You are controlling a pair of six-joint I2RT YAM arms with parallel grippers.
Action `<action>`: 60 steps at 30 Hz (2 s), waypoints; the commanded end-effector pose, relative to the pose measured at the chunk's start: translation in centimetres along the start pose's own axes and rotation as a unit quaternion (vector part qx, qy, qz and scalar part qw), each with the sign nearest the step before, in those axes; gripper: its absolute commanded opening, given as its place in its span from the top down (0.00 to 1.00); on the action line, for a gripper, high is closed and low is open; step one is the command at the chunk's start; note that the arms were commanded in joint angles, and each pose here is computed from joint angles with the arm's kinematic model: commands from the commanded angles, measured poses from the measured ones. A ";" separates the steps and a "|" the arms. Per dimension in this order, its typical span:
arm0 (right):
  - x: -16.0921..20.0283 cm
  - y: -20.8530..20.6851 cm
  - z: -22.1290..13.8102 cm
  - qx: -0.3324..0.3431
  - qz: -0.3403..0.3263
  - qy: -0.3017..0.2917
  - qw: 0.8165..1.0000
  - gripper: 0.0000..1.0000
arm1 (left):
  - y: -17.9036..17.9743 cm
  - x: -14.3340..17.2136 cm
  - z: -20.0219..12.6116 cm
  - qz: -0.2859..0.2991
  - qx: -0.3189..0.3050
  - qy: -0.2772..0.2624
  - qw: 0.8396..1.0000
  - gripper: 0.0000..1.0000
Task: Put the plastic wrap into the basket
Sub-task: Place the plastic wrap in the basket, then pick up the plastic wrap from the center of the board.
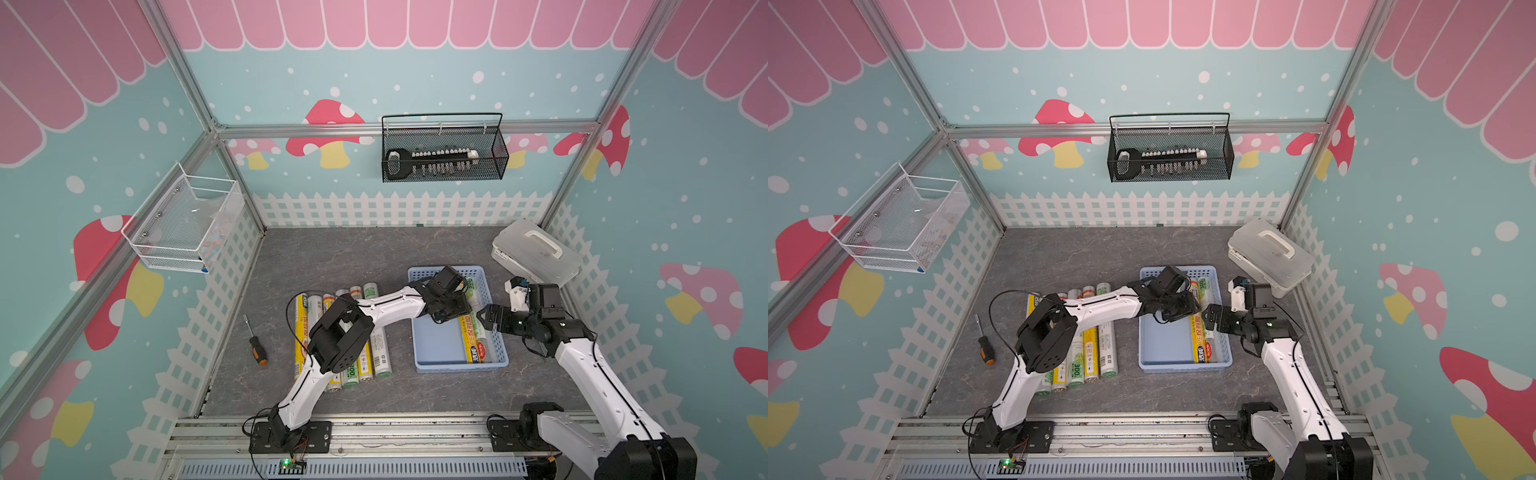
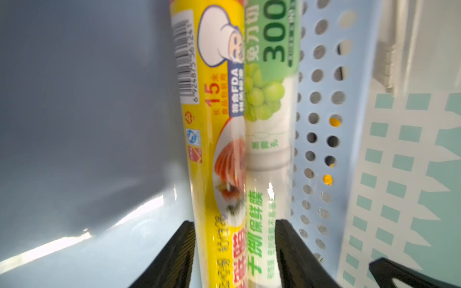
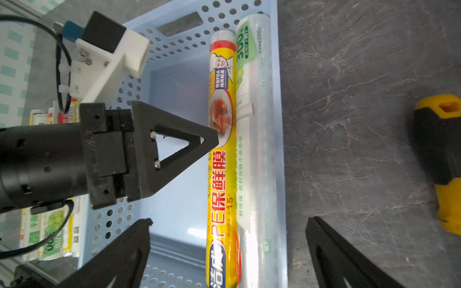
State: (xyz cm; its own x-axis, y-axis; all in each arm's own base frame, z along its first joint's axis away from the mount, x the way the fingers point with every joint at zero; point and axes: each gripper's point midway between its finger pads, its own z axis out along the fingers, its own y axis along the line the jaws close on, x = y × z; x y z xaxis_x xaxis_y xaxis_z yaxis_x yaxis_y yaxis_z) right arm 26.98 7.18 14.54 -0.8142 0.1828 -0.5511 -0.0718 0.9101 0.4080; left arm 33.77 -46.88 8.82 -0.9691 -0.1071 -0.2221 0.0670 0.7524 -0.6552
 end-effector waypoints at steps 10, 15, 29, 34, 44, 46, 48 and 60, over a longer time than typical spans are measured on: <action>-2.2 7.7 -2.6 -0.176 -0.021 -0.038 0.983 0.05 | 4.6 -3.1 -12.3 0.062 -0.058 -0.128 0.988 0.48; -1.7 9.8 -2.3 -0.183 -0.066 -0.026 0.981 0.06 | 10.5 -3.1 -15.2 0.036 -0.112 -0.150 0.982 0.49; 0.6 16.0 0.9 -0.166 -0.196 0.034 0.966 0.06 | 21.0 -2.0 -18.5 -0.007 -0.261 -0.119 0.958 0.48; 0.8 16.3 2.0 -0.160 -0.196 0.048 0.966 0.06 | 22.5 -1.4 -17.2 -0.018 -0.295 -0.084 0.952 0.48; 1.5 15.4 3.3 -0.141 -0.191 0.068 0.969 0.04 | 22.5 -1.1 -15.1 -0.016 -0.296 -0.052 0.954 0.46; 1.8 15.1 3.5 -0.136 -0.191 0.070 0.970 0.04 | 22.3 -1.1 -14.5 -0.011 -0.298 -0.048 0.953 0.46; 2.1 14.6 3.8 -0.128 -0.190 0.072 0.971 0.03 | 22.0 -0.9 -13.7 -0.004 -0.299 -0.040 0.953 0.46; 1.9 13.2 4.3 -0.092 -0.198 0.063 0.974 0.00 | 23.2 0.2 -10.8 -0.014 -0.320 -0.004 0.947 0.43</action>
State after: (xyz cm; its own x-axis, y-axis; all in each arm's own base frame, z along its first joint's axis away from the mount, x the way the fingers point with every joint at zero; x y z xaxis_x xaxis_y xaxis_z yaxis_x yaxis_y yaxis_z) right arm 27.23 21.64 16.69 -0.7636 -0.2039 -0.6127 -0.4901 0.8007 0.3444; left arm 33.18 -21.81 2.17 -0.9552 -0.1509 -0.2546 -0.1279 0.9862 -0.1048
